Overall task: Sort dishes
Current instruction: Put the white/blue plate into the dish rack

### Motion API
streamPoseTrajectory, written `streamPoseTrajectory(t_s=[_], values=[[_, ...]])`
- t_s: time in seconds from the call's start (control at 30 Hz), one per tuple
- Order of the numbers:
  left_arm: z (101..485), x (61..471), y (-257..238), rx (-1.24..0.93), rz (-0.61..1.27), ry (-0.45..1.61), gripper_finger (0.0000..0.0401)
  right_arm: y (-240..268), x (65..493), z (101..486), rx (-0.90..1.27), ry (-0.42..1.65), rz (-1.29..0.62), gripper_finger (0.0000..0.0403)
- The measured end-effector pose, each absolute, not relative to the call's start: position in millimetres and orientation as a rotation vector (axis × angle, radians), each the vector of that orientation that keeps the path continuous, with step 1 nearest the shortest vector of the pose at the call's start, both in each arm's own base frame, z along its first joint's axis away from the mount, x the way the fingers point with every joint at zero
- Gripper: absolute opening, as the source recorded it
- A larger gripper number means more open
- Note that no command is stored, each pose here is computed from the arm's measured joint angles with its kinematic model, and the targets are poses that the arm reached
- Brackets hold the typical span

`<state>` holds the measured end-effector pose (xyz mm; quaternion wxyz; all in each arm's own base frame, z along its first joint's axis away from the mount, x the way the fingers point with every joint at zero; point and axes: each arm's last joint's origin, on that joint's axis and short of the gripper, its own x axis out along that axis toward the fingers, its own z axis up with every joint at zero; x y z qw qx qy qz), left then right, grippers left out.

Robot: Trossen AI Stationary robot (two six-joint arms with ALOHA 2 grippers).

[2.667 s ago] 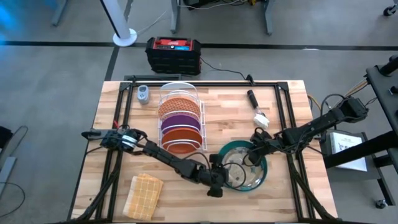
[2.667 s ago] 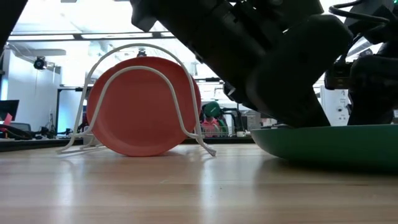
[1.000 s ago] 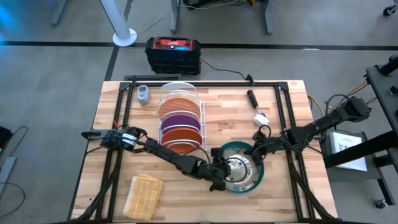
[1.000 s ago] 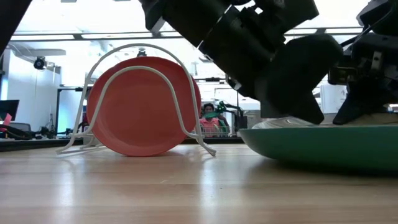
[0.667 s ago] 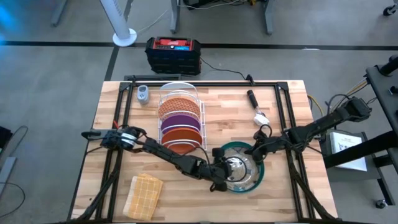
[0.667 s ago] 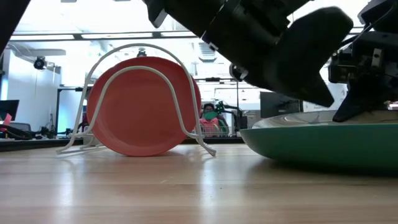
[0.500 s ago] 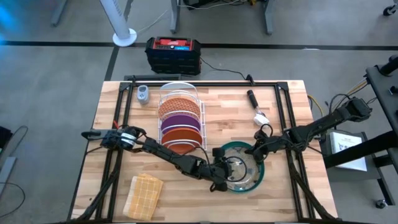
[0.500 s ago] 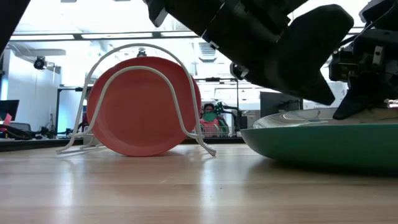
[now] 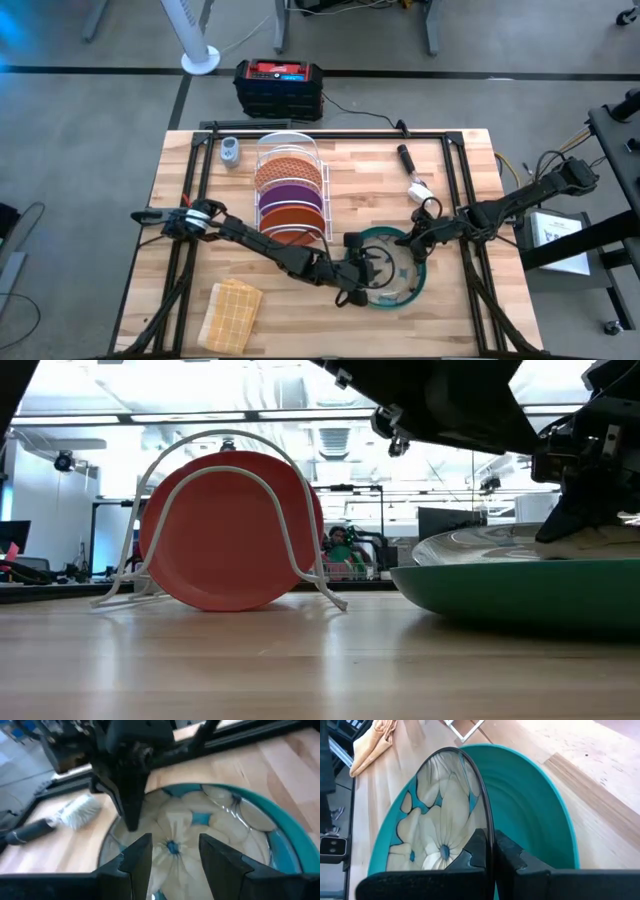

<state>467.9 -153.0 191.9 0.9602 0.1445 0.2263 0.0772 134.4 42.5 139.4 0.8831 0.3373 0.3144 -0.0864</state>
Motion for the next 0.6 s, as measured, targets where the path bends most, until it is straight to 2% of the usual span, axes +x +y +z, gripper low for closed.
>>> streamPoseTrajectory(t_s=[0.43,0.6], values=[[203,465,-152,0.302,0.174,0.444,0.0152,41,132,149,0.685,0.644,-0.175,0.0],[213,463,-148,0.323,0.279,0.421,0.0152,41,133,169,0.613,0.678,-0.215,0.0]])
